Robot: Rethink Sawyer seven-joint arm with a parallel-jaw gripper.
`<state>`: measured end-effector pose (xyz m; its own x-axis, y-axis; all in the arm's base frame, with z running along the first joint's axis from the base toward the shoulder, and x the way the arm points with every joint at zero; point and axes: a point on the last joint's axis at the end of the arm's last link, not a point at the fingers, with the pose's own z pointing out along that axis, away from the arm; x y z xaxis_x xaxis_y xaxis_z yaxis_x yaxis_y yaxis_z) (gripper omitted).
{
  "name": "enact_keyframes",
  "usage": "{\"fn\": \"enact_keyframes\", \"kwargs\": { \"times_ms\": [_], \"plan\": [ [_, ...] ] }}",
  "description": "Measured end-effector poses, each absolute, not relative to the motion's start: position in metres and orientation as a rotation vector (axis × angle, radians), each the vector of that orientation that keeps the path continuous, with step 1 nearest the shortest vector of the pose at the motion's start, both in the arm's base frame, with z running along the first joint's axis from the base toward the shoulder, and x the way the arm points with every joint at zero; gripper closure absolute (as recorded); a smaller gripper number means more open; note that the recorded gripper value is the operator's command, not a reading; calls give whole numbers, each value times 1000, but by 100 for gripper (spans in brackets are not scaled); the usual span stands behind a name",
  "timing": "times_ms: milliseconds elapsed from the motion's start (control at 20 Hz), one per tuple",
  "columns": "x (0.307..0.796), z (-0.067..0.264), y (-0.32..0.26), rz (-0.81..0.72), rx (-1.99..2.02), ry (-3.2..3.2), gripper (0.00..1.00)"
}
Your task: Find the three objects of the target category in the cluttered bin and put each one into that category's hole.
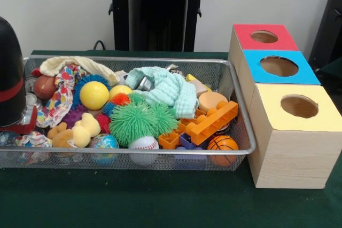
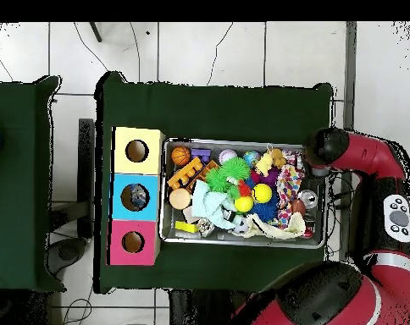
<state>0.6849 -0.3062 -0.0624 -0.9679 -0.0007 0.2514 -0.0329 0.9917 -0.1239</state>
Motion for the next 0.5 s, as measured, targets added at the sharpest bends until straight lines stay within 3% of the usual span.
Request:
{"fn": "enact_keyframes", "kwargs": {
  "times_ms": [500],
  "plan": [
    [683,-46,-300,192,49,-2879,100]
  ]
}}
